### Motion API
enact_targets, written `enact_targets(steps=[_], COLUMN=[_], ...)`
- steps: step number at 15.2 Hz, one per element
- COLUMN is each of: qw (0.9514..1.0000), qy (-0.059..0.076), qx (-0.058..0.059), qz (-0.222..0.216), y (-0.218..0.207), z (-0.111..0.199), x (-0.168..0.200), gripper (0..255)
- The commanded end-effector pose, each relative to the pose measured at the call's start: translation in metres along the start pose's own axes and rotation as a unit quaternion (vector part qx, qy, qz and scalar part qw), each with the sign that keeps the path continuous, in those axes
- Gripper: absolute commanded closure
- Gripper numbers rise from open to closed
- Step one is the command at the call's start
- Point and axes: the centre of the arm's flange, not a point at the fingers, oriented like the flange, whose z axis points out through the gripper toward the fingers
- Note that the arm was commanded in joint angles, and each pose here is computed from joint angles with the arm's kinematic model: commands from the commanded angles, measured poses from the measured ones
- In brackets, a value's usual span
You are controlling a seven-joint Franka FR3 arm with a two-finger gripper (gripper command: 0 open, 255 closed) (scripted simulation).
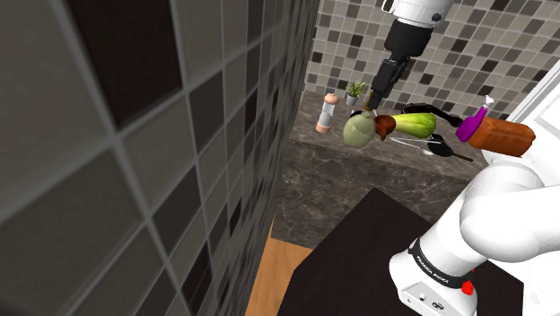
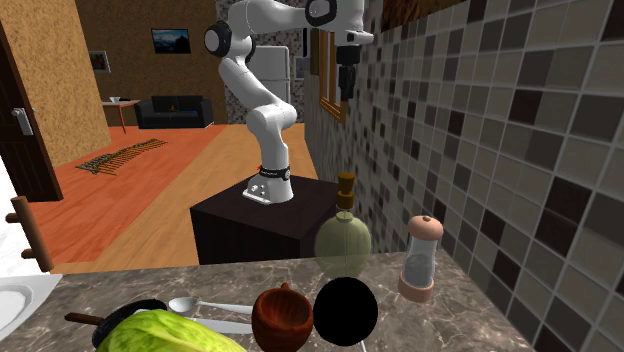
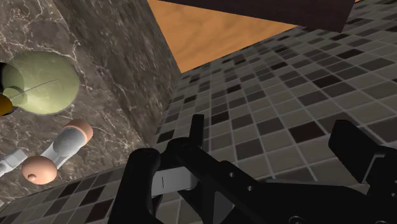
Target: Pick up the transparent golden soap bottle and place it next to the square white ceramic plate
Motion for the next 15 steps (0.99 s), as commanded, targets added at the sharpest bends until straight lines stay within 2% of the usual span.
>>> enact_targets(steps=[1, 8, 15], qw=[1.0, 0.9976, 0.9904], qy=[0.0, -0.033, -0.066], qx=[0.0, -0.018, -0.037], qz=[0.0, -0.058, -0.116], y=[0.0, 0.077, 0.153], z=[0.0, 0.039, 0.077], x=[0.0, 0.018, 0.043], gripper=[0, 0, 0])
